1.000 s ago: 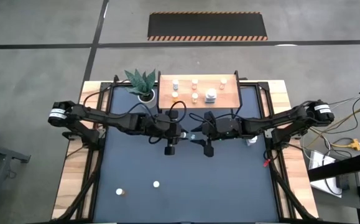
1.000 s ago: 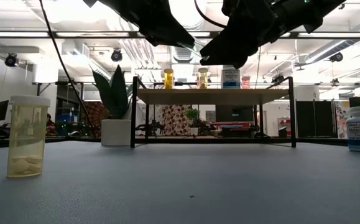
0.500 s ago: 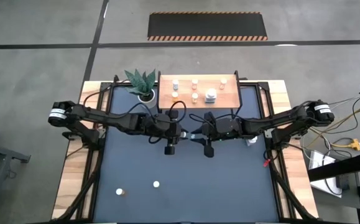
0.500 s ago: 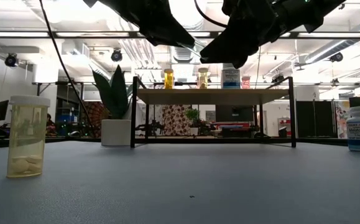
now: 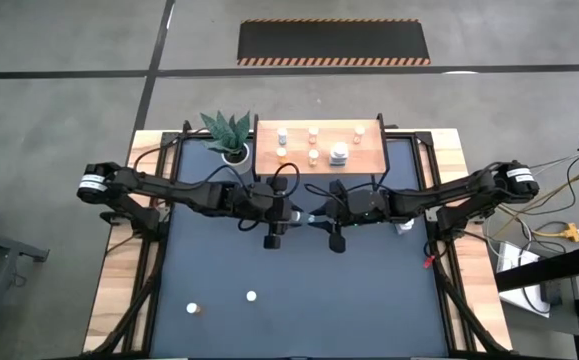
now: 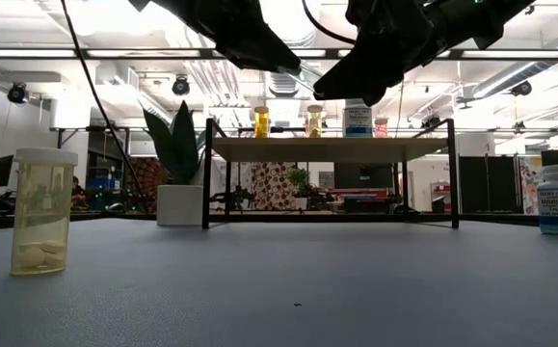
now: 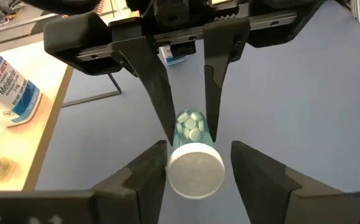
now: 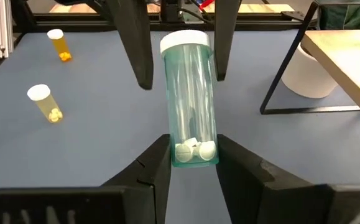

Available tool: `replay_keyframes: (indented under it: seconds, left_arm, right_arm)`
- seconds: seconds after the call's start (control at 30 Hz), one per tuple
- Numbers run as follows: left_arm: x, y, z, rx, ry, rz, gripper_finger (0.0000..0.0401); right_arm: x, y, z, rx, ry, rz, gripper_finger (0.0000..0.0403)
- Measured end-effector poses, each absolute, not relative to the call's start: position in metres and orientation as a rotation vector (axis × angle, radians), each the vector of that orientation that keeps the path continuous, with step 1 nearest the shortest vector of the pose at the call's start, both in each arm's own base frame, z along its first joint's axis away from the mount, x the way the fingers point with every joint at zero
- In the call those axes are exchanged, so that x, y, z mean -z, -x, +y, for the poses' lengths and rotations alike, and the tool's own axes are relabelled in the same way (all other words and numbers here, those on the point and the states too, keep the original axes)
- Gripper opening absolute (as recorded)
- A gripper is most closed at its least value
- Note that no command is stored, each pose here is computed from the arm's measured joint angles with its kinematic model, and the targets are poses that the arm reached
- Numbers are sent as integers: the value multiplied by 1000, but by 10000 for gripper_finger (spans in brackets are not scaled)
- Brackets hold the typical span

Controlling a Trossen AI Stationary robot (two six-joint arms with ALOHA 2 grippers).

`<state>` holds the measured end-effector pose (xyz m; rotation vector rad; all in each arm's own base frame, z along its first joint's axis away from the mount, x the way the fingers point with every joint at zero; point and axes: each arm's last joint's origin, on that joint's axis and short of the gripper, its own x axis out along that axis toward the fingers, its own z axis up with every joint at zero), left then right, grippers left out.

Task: Pick and place medicine bottles onto shelf by color
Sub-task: Put the blue medicine bottle on the shelf

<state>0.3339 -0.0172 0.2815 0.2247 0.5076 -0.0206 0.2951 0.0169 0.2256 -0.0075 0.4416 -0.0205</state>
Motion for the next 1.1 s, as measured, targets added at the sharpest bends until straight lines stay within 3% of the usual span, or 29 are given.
replay_keyframes:
  seconds: [0.3,0.5,0.87,1.1]
  left_arm:
    - [-300,-322,-16,38,-323,449,176]
    - [-299,-310,-16,33,-320,413,176]
    - [-268,-304,-15,-26,-266,31,176]
    - [-262,-307,-15,-45,-228,-182,176]
  right_arm:
    - [-231,-270,15,23,15,578,101]
    - [-223,-247,15,18,-12,544,100]
    - [-195,-227,14,9,69,-64,100]
    - [-186,-232,14,23,140,-194,100]
